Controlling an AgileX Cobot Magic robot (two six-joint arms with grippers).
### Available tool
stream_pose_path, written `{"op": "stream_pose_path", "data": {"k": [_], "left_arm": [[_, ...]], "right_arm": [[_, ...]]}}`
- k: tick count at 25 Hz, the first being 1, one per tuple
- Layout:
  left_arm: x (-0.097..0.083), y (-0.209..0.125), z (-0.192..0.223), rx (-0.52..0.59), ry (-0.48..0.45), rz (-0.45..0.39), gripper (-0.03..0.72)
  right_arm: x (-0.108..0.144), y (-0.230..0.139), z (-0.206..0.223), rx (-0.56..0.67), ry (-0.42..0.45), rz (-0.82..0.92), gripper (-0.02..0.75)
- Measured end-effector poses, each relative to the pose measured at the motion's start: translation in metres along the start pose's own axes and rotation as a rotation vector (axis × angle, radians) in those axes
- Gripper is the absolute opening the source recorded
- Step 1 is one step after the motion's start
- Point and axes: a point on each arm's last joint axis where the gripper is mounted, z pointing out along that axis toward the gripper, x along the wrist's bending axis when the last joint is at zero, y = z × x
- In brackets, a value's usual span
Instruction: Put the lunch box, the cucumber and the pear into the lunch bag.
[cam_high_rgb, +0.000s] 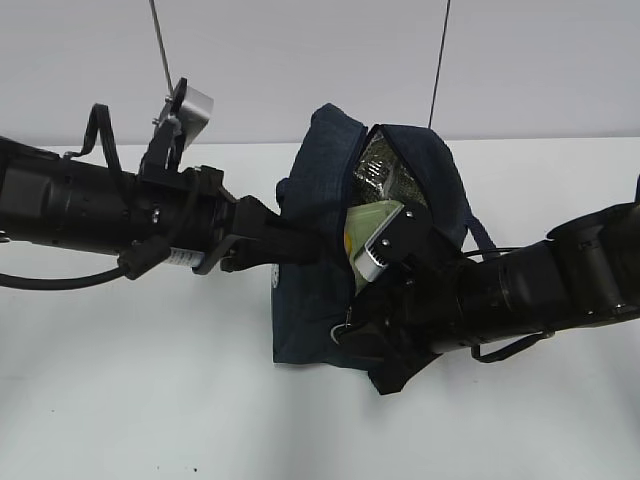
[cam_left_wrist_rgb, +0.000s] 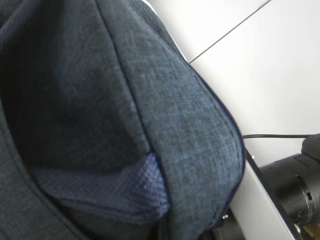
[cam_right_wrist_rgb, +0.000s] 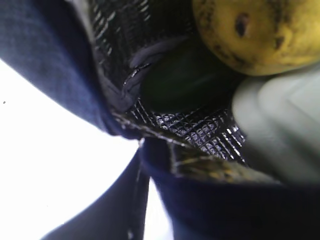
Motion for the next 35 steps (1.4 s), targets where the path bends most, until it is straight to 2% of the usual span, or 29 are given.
{"op": "stream_pose_path", "data": {"k": [4, 12, 14, 18, 19, 35], "left_arm": [[0.000, 0.000, 0.000, 0.000, 0.000, 0.000, -0.015], [0.000, 0.000, 0.000, 0.000, 0.000, 0.000, -0.015], [0.000, 0.000, 0.000, 0.000, 0.000, 0.000, -0.015], [0.000, 0.000, 0.000, 0.000, 0.000, 0.000, -0.015], [0.000, 0.000, 0.000, 0.000, 0.000, 0.000, -0.015], [0.002, 0.003, 0.000, -0.032, 0.019, -0.026, -0.015]], "right_arm": [[0.000, 0.000, 0.000, -0.003, 0.005, 0.000, 0.148], [0.001, 0.000, 0.000, -0.005, 0.007, 0.000, 0.153], [0.001, 0.000, 0.000, -0.005, 0.007, 0.000, 0.130], [0.000, 0.000, 0.000, -0.004, 0.005, 0.001, 0.013], [0.000, 0.000, 0.000, -0.004, 0.005, 0.001, 0.006], [0.006, 0.001, -0.010, 0.029, 0.017, 0.018, 0.006]]}}
